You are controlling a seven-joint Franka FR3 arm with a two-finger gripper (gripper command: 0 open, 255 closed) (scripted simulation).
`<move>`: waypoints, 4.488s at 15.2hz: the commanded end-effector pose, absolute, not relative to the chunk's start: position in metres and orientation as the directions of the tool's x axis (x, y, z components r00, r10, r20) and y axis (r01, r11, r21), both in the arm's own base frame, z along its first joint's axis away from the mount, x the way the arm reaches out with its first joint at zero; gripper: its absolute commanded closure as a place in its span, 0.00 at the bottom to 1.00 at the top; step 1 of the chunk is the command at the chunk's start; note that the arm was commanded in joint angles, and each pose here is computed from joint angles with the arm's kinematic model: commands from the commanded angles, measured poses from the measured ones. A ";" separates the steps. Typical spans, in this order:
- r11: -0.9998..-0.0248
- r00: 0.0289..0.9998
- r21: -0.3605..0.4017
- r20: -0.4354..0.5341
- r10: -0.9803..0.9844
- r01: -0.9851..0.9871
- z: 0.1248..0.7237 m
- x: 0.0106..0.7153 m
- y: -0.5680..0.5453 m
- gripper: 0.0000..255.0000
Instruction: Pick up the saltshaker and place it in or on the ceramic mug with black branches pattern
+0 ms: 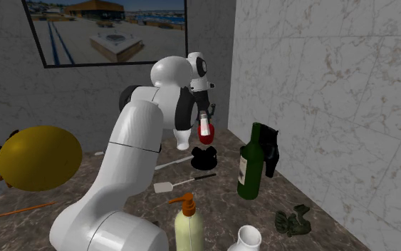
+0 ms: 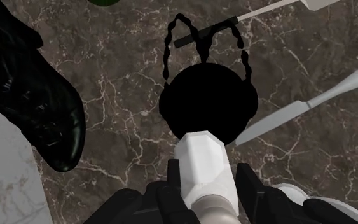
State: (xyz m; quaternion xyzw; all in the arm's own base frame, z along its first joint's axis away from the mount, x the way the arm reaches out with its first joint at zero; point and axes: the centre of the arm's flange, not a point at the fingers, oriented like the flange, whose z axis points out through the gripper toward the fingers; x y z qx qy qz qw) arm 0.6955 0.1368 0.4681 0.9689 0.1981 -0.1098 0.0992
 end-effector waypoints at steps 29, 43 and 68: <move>-0.902 0.897 0.148 -0.253 0.362 0.406 0.526 0.564 0.395 1.00; -0.902 0.897 0.148 -0.253 0.362 0.406 0.458 0.557 0.409 1.00; -0.902 0.897 0.148 -0.253 0.362 0.406 0.486 0.565 0.420 0.00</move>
